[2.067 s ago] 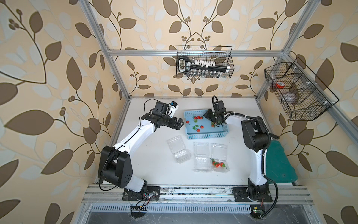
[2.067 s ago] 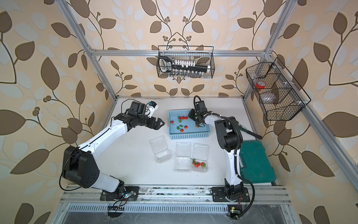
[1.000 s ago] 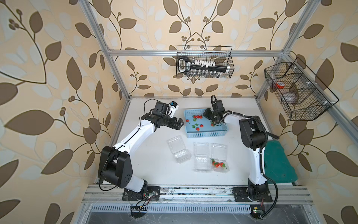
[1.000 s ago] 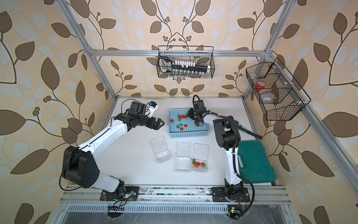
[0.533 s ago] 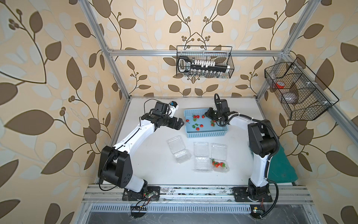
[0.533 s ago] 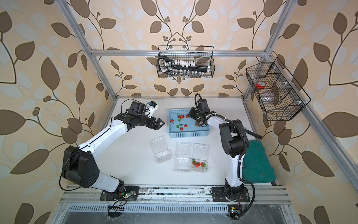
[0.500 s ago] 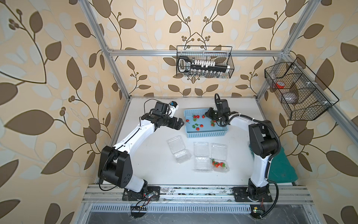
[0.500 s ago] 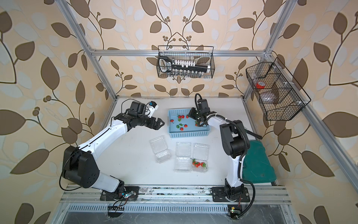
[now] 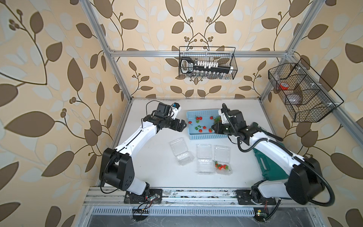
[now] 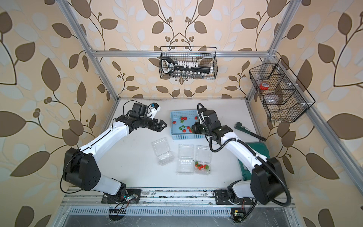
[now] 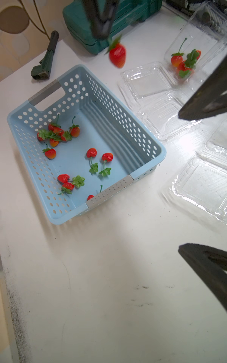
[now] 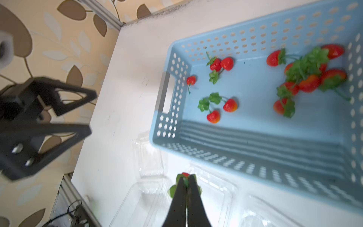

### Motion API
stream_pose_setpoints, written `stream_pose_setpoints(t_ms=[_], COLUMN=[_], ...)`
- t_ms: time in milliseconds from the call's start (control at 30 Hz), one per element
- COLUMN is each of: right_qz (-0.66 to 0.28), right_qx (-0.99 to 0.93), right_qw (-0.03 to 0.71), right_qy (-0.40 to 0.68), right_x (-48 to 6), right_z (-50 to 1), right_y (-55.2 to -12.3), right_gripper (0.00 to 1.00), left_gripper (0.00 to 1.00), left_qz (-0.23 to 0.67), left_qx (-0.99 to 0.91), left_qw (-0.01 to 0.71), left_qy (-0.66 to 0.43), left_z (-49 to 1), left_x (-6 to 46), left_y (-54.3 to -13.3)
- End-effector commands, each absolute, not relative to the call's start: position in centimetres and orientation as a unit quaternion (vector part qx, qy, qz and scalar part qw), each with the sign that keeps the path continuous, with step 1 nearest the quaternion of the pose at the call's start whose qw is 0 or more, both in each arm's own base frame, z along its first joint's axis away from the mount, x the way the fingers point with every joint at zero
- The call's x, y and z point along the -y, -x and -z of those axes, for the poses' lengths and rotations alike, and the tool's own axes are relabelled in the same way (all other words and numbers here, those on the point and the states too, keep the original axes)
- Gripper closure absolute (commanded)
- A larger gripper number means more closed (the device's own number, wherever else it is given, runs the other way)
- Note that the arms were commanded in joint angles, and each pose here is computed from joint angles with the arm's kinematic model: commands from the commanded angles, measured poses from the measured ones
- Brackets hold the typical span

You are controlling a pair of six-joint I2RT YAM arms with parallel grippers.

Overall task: Pack strawberries into containers
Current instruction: Place the strawberry in the packing box.

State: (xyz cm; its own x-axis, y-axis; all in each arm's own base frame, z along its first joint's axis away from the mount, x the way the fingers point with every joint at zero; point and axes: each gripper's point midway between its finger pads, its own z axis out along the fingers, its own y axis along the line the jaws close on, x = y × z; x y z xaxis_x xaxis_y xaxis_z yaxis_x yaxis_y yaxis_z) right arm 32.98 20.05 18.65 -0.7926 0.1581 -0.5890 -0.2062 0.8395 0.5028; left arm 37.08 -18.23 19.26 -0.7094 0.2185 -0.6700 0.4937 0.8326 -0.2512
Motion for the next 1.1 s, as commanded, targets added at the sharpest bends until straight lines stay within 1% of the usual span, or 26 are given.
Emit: stream_pose_setpoints(t_ms=[0,133,233,567,600,633,667,700,767,833,900,967,1067], right_qz=[-0.228,-0.205,-0.193,-0.151,-0.144,-0.140,-0.137,-0.133,-0.129,-0.124,-0.113,-0.102,-0.117], right_qx=[-0.943,-0.957,-0.963,-0.979,-0.981,-0.982,-0.982,-0.983,-0.983,-0.980,-0.978,-0.976,-0.964], right_qw=[0.242,0.204,0.184,0.131,0.128,0.125,0.123,0.122,0.129,0.151,0.172,0.194,0.239], right_qy=[0.000,-0.016,-0.023,-0.033,-0.032,-0.030,-0.030,-0.031,-0.029,-0.025,-0.017,-0.014,-0.022], right_x=[-17.8,-16.2,-15.3,-13.9,-13.8,-13.8,-13.8,-13.7,-13.8,-13.8,-13.8,-13.7,-14.1], right_z=[-13.9,-12.1,-11.1,-7.5,-7.2,-7.0,-6.9,-6.9,-7.3,-8.4,-9.7,-11.3,-14.0], right_y=[-26.7,-21.7,-19.2,-15.9,-15.8,-15.8,-15.7,-15.8,-16.2,-17.2,-18.3,-19.9,-23.4], right_gripper=[1.00,1.00,1.00,1.00,1.00,0.97,0.90,0.85,0.79,0.69,0.66,0.65,0.64], left_gripper=[0.01,0.01,0.01,0.01,0.01,0.01,0.01,0.01,0.01,0.01,0.01,0.01,0.01], left_qz=[0.208,0.209,0.208,0.209,0.209,0.209,0.209,0.209,0.208,0.209,0.209,0.208,0.207], left_qx=[-0.880,-0.881,-0.881,-0.880,-0.880,-0.880,-0.880,-0.881,-0.880,-0.880,-0.881,-0.881,-0.880], left_qw=[0.372,0.369,0.369,0.370,0.369,0.369,0.369,0.369,0.369,0.369,0.368,0.368,0.369], left_qy=[-0.212,-0.212,-0.212,-0.212,-0.212,-0.212,-0.212,-0.212,-0.213,-0.213,-0.213,-0.212,-0.213], left_z=[-22.9,-22.8,-22.8,-22.9,-22.9,-22.9,-22.8,-22.8,-22.8,-22.8,-22.7,-22.7,-22.8], left_x=[18.2,18.3,18.2,18.2,18.3,18.3,18.3,18.3,18.2,18.3,18.3,18.2,18.2], left_y=[-36.7,-36.7,-36.7,-36.6,-36.6,-36.6,-36.6,-36.6,-36.6,-36.6,-36.6,-36.6,-36.6])
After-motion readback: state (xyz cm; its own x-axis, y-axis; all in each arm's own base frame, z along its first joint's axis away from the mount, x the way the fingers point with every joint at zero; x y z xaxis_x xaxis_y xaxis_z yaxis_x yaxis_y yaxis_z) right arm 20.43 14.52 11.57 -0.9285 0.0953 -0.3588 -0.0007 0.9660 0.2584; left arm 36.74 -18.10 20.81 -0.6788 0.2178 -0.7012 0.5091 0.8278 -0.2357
